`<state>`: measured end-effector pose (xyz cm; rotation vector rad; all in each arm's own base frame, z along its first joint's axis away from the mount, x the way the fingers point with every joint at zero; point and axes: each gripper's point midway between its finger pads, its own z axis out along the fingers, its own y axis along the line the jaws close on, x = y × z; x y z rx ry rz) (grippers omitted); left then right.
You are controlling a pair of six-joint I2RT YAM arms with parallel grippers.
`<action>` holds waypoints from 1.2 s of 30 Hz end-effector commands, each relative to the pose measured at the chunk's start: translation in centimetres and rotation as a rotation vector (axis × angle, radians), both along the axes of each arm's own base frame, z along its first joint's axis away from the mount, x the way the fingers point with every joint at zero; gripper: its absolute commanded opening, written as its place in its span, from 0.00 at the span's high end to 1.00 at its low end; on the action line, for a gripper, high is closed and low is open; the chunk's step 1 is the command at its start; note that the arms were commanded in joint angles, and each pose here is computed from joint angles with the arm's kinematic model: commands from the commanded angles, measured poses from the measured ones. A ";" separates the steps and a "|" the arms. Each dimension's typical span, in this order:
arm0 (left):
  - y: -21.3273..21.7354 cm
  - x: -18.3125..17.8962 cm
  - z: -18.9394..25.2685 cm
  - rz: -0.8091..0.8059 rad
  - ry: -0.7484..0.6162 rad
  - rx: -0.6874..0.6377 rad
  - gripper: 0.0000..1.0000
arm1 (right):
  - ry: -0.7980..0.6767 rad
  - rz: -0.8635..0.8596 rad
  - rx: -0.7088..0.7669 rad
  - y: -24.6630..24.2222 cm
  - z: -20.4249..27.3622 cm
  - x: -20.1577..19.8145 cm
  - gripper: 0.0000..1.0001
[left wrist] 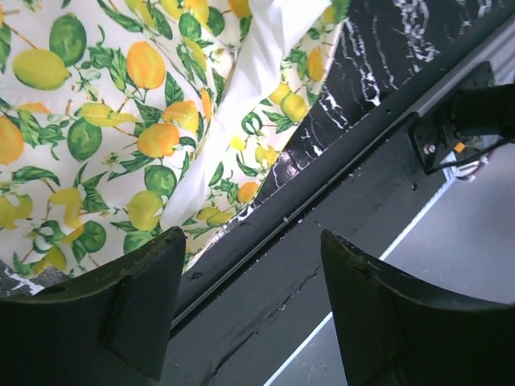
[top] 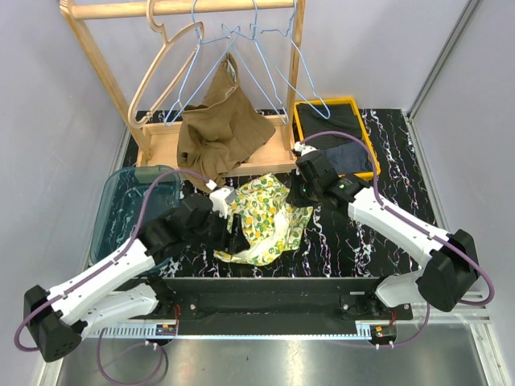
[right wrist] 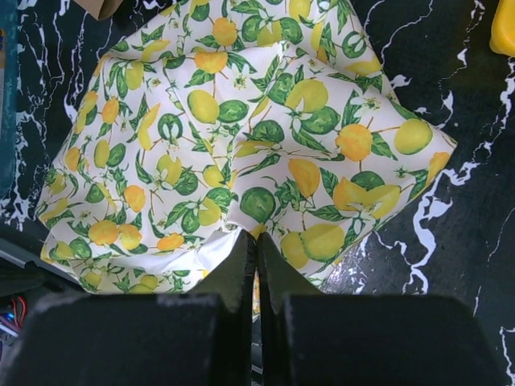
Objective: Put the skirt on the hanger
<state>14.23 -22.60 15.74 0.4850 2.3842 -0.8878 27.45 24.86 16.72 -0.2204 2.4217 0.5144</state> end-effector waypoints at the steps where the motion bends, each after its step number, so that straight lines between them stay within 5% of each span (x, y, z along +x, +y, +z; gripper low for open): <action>1: -0.5 0.8 -3.3 0.100 0.042 0.097 0.28 | -0.021 0.004 0.059 0.7 1.0 0.2 1.00; 9: 1.3 1.1 -8.4 0.321 0.075 0.319 0.35 | 0.006 0.002 0.062 0.3 -0.3 -0.6 1.00; 18: 2.7 -2.0 -7.2 0.364 0.118 0.287 0.66 | 0.008 -0.005 0.053 0.1 -0.7 -0.7 1.00; 27: 3.5 -3.2 -7.6 0.433 0.134 0.283 0.44 | 0.013 0.004 0.056 0.4 -0.9 -0.5 1.00; 36: 2.5 -0.5 -6.0 0.556 0.049 0.173 0.40 | 0.009 0.007 0.061 0.5 -0.9 -0.5 1.00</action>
